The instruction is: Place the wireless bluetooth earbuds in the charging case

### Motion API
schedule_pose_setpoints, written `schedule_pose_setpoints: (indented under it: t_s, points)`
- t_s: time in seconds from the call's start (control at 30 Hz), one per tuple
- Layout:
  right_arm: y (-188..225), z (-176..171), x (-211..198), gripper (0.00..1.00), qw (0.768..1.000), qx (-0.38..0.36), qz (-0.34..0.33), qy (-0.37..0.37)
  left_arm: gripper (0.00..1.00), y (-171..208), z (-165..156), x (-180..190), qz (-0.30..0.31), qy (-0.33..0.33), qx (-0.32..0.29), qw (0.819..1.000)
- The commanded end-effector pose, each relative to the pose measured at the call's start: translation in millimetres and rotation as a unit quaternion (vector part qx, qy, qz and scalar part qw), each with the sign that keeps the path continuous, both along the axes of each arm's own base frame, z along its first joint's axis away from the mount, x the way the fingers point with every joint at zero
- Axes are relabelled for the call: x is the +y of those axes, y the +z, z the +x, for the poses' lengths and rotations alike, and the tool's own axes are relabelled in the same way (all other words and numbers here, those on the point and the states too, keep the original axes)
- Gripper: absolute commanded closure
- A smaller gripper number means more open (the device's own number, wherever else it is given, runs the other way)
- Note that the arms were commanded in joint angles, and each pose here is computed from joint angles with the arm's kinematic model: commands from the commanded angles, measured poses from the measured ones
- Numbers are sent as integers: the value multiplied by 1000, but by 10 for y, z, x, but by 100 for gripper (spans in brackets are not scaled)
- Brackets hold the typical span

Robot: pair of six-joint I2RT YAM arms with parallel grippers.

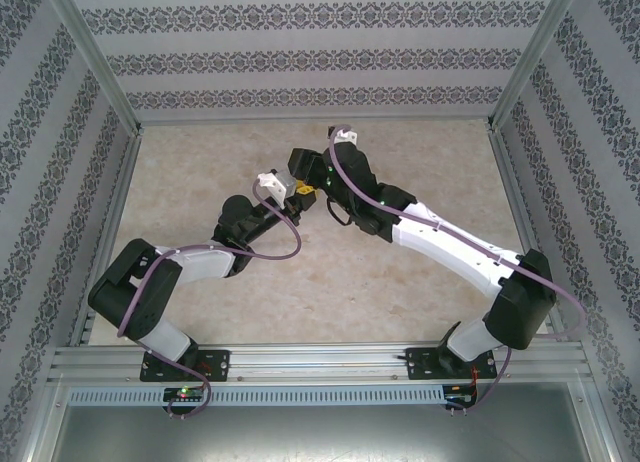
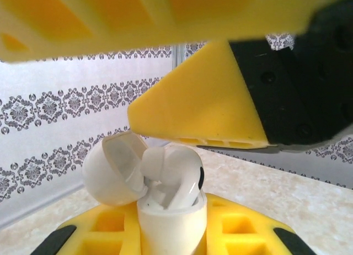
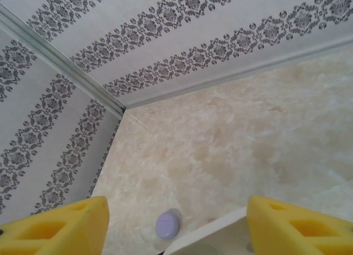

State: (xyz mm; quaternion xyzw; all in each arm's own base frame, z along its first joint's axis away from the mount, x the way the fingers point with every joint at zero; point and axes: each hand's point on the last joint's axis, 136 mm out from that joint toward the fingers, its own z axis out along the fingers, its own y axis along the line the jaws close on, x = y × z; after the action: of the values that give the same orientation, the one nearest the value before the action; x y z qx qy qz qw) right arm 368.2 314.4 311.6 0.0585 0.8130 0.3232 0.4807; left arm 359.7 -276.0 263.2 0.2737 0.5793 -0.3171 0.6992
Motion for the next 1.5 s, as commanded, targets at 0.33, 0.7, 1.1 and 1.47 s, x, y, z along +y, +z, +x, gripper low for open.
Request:
schedule_pose_setpoints:
  t_s: [0.33, 0.7, 1.1, 1.47]
  points:
    - [444, -49, -398, 27, 999, -25, 36, -6, 100, 170, -78, -49, -28, -18, -20, 999]
    - [21, -206, -561, 100, 998, 39, -2, 55, 100, 235, -128, -124, -21, -46, -20, 999]
    - [-275, -230, -385, 100, 993, 74, -9, 87, 100, 256, -164, -138, -17, -55, -20, 998]
    - [-381, -277, -416, 100, 993, 85, -10, 80, 100, 293, -171, -129, -17, -53, -25, 998]
